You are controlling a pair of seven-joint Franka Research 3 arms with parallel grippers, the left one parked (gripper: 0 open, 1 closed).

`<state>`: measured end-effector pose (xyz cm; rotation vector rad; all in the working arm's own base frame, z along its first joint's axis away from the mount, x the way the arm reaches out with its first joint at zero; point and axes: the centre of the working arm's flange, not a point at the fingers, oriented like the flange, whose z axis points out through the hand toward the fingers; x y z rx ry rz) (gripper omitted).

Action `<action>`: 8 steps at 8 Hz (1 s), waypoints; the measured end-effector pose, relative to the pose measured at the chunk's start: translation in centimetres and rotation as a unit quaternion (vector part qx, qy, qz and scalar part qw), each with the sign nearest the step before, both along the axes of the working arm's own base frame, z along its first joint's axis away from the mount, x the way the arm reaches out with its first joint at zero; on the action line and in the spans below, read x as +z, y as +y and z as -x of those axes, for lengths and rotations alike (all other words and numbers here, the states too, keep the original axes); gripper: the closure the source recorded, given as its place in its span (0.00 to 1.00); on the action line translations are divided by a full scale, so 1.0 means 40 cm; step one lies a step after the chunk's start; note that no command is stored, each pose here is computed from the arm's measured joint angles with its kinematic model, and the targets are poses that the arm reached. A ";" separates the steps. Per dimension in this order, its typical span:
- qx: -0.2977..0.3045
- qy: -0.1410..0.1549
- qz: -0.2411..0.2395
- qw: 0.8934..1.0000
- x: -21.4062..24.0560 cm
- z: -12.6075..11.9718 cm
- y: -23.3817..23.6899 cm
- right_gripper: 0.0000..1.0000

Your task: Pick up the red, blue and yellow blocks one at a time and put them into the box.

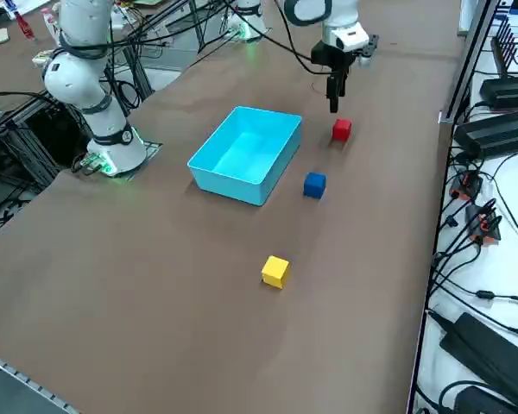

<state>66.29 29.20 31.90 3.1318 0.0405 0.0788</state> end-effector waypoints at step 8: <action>0.002 -0.001 0.002 1.000 -0.174 -0.030 0.106 0.00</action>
